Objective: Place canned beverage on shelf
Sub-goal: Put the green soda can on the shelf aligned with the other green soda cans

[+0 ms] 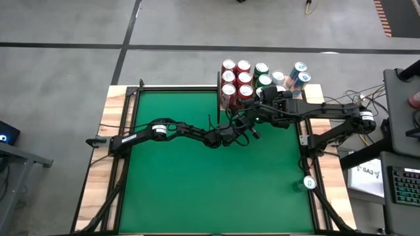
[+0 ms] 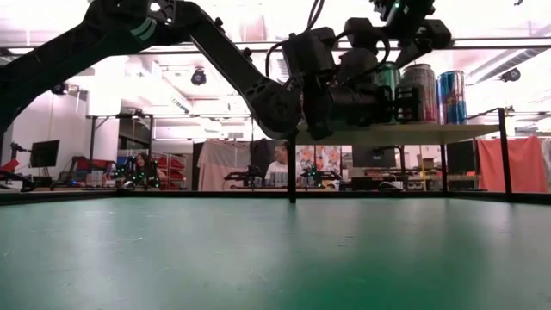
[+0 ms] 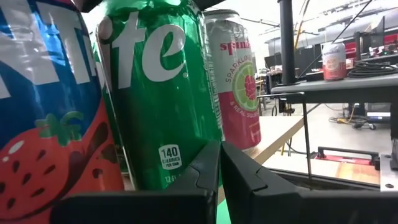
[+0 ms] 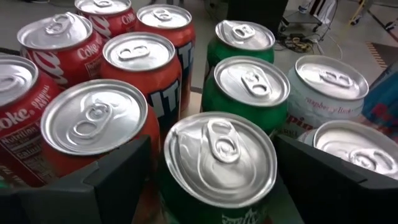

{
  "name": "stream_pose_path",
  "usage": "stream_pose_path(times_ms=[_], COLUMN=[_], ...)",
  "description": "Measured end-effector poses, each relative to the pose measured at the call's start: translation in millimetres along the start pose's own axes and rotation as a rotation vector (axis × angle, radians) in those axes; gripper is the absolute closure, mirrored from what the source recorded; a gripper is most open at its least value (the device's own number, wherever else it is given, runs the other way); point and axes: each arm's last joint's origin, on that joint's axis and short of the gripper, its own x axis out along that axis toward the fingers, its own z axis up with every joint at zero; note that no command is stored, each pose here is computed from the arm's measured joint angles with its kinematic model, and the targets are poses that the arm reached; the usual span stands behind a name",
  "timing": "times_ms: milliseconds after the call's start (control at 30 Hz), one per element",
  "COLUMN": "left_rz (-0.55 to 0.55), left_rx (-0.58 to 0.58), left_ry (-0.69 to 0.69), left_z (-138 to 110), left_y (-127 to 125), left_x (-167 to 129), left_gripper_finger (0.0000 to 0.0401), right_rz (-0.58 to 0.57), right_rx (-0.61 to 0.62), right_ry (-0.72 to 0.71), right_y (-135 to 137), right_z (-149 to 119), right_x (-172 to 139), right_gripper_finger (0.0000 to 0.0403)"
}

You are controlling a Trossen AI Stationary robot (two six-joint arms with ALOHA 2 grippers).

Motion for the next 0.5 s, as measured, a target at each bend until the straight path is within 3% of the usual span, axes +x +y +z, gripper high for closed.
stream_pose_path(times_ms=[500], left_rz=[-0.003], left_rx=[-0.01], left_ry=[-0.003], left_z=[2], left_y=[-4], left_x=[-3], left_gripper_finger=[0.0401], right_rz=[0.06], right_rx=[-0.03], right_ry=[-0.001], right_y=[2], right_z=[20], right_x=[-12], right_gripper_finger=[0.0076])
